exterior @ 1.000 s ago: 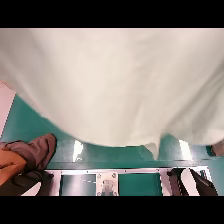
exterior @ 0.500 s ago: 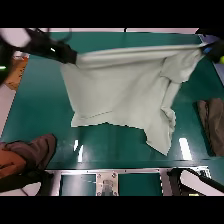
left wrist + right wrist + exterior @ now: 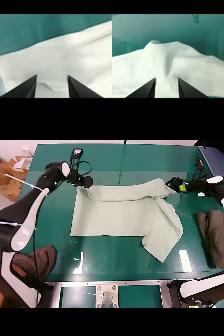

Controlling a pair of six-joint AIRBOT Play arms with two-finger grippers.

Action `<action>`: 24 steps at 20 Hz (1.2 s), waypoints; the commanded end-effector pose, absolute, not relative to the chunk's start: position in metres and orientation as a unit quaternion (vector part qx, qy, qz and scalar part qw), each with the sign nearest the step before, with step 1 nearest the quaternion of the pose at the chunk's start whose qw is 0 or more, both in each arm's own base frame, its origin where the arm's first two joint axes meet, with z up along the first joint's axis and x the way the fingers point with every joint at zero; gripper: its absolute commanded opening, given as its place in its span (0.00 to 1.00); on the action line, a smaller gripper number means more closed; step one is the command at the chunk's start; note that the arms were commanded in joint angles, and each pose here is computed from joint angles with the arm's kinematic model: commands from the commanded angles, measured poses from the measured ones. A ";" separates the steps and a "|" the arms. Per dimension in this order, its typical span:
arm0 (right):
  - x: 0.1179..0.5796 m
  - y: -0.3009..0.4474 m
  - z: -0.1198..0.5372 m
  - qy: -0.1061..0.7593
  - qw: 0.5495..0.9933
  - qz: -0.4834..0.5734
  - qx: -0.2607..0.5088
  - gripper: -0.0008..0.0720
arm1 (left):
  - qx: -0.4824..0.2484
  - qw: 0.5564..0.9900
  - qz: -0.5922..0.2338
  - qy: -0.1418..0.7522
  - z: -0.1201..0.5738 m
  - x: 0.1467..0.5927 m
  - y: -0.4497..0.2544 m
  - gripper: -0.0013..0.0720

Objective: Fold the shirts.

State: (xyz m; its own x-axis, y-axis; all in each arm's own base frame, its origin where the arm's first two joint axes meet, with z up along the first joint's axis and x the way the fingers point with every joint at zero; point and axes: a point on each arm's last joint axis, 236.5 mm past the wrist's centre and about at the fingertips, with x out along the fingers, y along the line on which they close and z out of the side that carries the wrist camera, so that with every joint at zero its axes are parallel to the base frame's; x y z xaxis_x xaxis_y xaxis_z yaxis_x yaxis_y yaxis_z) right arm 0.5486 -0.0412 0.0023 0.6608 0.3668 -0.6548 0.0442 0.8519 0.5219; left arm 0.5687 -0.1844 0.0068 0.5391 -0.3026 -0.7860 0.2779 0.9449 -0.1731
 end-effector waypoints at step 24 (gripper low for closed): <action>0.321 -0.134 -0.006 0.515 0.782 -0.039 0.349 0.17 | -0.299 0.725 -0.156 0.601 -0.060 0.332 -0.065 0.67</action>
